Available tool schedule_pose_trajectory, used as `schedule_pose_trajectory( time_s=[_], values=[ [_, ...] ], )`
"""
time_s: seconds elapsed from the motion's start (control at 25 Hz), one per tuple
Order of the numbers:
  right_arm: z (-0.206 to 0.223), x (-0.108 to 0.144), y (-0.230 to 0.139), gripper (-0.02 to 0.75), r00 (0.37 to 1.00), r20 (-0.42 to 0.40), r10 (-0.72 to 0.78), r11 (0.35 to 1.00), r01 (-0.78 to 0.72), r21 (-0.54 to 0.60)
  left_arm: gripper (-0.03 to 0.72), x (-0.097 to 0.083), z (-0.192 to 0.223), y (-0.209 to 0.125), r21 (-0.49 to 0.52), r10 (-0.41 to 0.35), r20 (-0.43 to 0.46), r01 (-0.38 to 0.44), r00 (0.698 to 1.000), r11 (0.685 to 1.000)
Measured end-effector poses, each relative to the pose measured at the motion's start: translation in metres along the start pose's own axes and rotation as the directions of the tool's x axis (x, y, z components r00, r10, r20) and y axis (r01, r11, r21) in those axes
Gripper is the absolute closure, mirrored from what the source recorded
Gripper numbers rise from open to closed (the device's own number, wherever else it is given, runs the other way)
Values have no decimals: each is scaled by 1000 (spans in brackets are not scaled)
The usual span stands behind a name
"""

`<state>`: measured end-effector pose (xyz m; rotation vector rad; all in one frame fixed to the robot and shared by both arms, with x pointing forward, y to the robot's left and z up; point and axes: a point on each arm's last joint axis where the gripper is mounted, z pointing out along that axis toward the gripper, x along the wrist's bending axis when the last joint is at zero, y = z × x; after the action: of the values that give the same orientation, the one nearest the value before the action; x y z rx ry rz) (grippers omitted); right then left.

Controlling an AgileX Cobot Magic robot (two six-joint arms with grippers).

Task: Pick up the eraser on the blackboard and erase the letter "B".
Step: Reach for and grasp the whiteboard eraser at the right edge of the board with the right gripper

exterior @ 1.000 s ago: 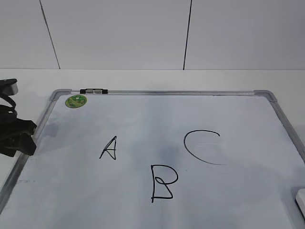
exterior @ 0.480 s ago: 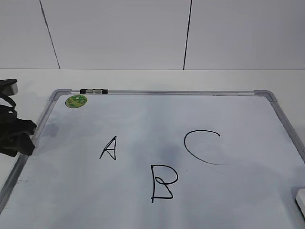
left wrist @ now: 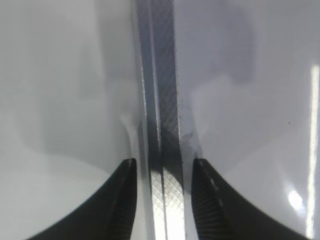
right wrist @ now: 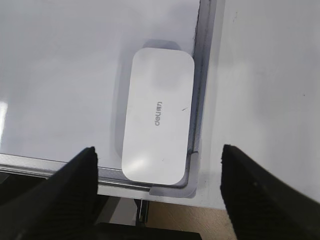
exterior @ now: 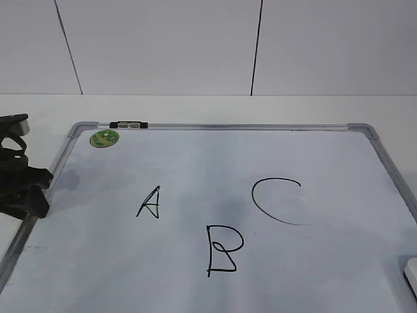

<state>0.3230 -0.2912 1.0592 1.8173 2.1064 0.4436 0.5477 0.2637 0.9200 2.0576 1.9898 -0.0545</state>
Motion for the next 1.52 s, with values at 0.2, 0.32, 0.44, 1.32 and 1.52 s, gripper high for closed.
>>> schedule_pose_trajectory(
  time_s=[0.2, 0.32, 0.44, 1.32, 1.52],
  values=[
    [0, 0, 0, 144, 1000, 0, 0, 1000, 0, 2, 483, -1, 0, 0, 4, -7, 7, 7, 1000, 1000],
    [0, 0, -1, 144, 1000, 0, 0, 1000, 0, 11, 524, -1, 0, 0, 4, -9, 8, 9, 1000, 1000],
    [0, 0, -3, 144, 1000, -1, 0, 1000, 0, 31, 550, -1, 0, -1, 7, -16, 10, 15, 1000, 1000],
    [35, 1, 25, 62, 1000, -19, 17, 986, -13, 168, 565, -1, 0, 0, 10, -24, 13, 24, 1000, 1000],
    [55, 2, 34, 62, 1000, -19, 17, 970, -12, 242, 566, -1, 0, 0, 10, -24, 13, 24, 1000, 1000]
  ],
)
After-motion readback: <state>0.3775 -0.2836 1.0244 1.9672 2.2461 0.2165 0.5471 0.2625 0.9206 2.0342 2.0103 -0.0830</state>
